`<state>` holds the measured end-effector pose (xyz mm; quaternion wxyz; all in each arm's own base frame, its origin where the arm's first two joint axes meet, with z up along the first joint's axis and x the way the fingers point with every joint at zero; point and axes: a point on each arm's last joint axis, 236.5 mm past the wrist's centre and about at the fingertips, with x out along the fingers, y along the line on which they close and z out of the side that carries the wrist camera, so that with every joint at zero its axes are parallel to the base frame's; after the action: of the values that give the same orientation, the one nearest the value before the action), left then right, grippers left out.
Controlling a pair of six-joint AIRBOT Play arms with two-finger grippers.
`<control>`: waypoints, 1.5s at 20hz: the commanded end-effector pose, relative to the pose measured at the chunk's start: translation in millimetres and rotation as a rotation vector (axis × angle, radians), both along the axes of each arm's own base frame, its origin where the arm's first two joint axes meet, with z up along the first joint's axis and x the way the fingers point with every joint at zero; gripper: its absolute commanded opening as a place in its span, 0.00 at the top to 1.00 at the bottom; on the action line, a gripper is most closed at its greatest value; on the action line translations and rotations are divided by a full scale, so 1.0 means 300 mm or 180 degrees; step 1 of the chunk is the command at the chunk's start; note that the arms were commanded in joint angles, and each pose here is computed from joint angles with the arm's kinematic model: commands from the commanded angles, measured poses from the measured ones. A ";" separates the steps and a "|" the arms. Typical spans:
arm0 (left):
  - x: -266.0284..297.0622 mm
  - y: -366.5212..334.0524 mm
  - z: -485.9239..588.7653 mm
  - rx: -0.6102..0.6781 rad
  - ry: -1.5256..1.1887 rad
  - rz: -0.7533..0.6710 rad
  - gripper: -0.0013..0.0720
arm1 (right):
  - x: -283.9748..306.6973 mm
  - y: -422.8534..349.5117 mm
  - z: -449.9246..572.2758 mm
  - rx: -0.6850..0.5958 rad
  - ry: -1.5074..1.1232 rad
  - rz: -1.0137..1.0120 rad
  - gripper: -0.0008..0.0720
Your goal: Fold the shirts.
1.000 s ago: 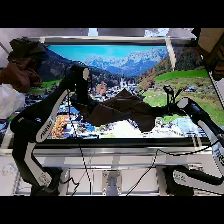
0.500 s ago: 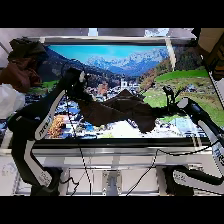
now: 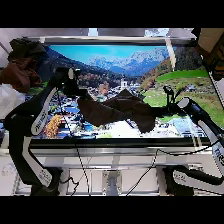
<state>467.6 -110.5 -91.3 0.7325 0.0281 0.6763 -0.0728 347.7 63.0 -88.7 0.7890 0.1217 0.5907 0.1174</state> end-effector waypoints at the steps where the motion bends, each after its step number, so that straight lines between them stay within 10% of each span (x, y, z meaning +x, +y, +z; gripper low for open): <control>1: 0.008 -0.051 -0.009 -0.0371 0.0031 0.0057 0.32 | 0.009 0.002 0.004 0.0011 -0.0033 -0.0023 0.95; 5: -0.004 -0.095 -0.025 -0.0541 0.0105 0.0049 0.37 | 0.011 0.001 0.004 0.0009 -0.0040 -0.0026 0.95; 7: -0.007 -0.108 -0.023 -0.0593 0.0120 0.0053 0.96 | 0.012 0.001 0.004 0.0006 -0.0042 -0.0024 0.95; 16: 0.128 -0.324 0.418 -0.1573 -0.0649 -0.0131 0.97 | 0.084 -0.028 0.139 -0.0176 -0.0296 0.0171 0.95; 22: 0.082 -0.303 1.141 -0.1758 -0.2140 -0.0438 0.97 | 0.157 -0.116 0.804 -0.0784 -0.1704 0.0285 0.95; 30: -0.505 -0.043 1.946 -0.1356 -0.4207 -0.0508 0.97 | -0.506 -0.171 1.937 -0.1333 -0.4412 -0.0317 0.95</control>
<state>385.9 -159.3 422.7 0.9491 -0.0564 0.1592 -0.2659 295.4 15.4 397.2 0.9900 -0.0889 0.0982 0.0490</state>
